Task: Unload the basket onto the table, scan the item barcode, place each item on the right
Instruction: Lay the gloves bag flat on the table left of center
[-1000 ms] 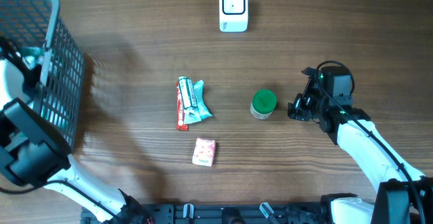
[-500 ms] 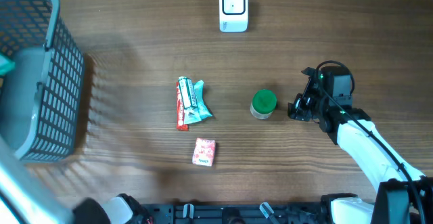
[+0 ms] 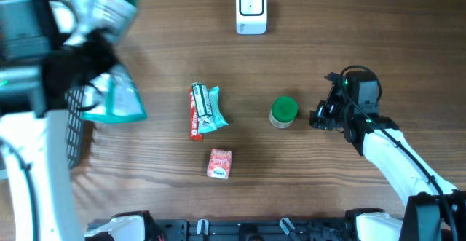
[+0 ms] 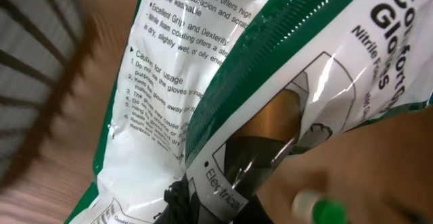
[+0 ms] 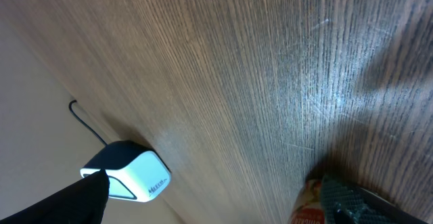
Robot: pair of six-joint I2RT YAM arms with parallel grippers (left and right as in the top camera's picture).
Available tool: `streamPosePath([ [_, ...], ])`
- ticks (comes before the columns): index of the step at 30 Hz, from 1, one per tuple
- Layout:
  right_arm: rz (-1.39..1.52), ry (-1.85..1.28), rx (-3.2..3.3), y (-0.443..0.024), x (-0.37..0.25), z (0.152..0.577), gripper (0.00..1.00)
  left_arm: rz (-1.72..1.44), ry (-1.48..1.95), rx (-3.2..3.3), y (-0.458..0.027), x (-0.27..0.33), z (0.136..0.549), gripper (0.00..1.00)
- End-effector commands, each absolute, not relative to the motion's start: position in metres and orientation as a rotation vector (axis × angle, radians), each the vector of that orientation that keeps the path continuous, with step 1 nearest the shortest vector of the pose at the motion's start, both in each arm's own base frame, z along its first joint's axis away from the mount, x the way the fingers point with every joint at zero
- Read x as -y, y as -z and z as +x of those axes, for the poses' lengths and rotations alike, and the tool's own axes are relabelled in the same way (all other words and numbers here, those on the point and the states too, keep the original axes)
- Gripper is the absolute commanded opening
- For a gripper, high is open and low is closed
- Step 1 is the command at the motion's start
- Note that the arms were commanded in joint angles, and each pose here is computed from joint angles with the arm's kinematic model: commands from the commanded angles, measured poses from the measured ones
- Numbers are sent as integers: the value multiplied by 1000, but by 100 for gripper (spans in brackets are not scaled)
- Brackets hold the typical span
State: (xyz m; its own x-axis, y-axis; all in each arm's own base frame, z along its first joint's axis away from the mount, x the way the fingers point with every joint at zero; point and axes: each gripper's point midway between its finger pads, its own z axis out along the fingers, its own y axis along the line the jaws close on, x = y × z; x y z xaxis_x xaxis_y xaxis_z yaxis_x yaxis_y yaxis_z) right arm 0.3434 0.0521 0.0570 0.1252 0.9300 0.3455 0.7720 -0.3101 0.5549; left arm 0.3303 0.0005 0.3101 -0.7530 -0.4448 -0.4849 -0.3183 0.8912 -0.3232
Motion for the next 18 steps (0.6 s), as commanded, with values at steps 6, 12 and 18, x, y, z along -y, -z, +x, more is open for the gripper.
streamPosePath([
  [6, 2184, -960, -1670, -55, -53, 345, 100, -614, 242, -2796, -157, 33, 321, 4],
  [12, 2183, -960, -1671, -55, -53, 345, 100, -687, 246, -2798, -82, 32, 318, 4],
  [18, 2184, -960, -1671, -55, -53, 345, 100, -691, 239, -2816, -51, 32, 313, 9],
])
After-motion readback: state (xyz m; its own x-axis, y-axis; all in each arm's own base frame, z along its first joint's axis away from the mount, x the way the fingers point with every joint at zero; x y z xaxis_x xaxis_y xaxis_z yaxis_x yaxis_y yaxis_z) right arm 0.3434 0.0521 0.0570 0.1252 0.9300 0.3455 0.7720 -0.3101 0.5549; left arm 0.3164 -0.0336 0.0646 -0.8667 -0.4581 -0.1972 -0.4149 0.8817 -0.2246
